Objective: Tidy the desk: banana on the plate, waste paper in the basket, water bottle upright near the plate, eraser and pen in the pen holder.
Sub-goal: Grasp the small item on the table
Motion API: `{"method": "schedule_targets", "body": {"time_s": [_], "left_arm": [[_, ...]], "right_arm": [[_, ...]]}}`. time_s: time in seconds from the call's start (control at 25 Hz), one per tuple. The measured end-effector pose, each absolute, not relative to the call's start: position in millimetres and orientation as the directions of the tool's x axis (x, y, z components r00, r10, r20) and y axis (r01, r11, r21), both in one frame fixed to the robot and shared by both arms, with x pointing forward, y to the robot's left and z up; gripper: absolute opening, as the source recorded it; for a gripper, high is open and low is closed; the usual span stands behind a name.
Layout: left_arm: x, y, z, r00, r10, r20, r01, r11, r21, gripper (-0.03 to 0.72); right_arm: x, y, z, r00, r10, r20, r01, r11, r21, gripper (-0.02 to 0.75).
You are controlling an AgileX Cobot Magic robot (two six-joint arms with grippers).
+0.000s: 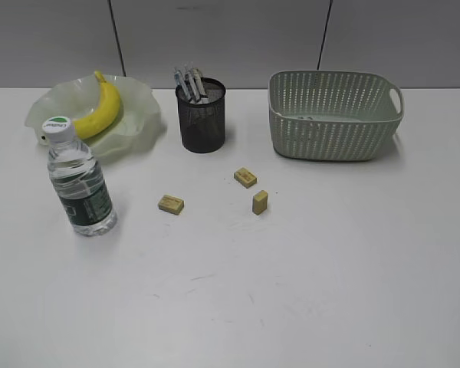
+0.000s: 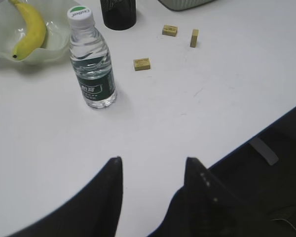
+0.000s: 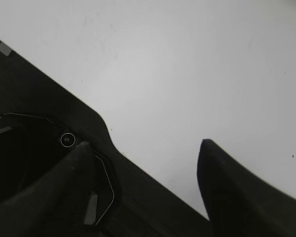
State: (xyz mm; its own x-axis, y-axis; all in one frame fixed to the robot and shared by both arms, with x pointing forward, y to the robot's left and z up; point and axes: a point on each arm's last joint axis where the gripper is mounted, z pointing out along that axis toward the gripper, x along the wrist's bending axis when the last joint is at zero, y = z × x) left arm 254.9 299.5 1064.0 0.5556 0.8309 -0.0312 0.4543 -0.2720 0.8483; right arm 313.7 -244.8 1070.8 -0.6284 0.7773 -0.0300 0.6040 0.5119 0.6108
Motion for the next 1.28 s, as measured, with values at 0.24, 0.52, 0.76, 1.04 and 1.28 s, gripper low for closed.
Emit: {"method": "schedule_targets", "body": {"time_s": [0.24, 0.52, 0.76, 1.04, 1.28], "left_arm": [[255, 299, 1064, 0.557, 0.83, -0.034, 0.456, -0.271, 0.848, 0.311], [255, 299, 1064, 0.558, 0.829, -0.036, 0.456, -0.27, 0.848, 0.311], [257, 291, 1082, 0.589, 0.803, -0.088, 0.384, -0.182, 0.905, 0.311], [310, 235, 1089, 0.604, 0.774, -0.19, 0.467, -0.151, 0.871, 0.311], [379, 169, 1062, 0.534, 0.805, -0.26, 0.674, -0.219, 0.706, 0.311]], "right_arm": [[261, -280, 1061, -0.625, 0.779, -0.048, 0.503, 0.448, 0.739, 0.519], [231, -300, 1056, -0.607, 0.792, -0.064, 0.317, 0.316, 0.894, 0.519], [233, -303, 1056, -0.566, 0.824, -0.043, 0.331, 0.274, 0.903, 0.519], [233, -303, 1056, -0.562, 0.826, -0.042, 0.332, 0.272, 0.903, 0.519], [233, -303, 1056, -0.561, 0.827, -0.041, 0.333, 0.271, 0.903, 0.519]]}}
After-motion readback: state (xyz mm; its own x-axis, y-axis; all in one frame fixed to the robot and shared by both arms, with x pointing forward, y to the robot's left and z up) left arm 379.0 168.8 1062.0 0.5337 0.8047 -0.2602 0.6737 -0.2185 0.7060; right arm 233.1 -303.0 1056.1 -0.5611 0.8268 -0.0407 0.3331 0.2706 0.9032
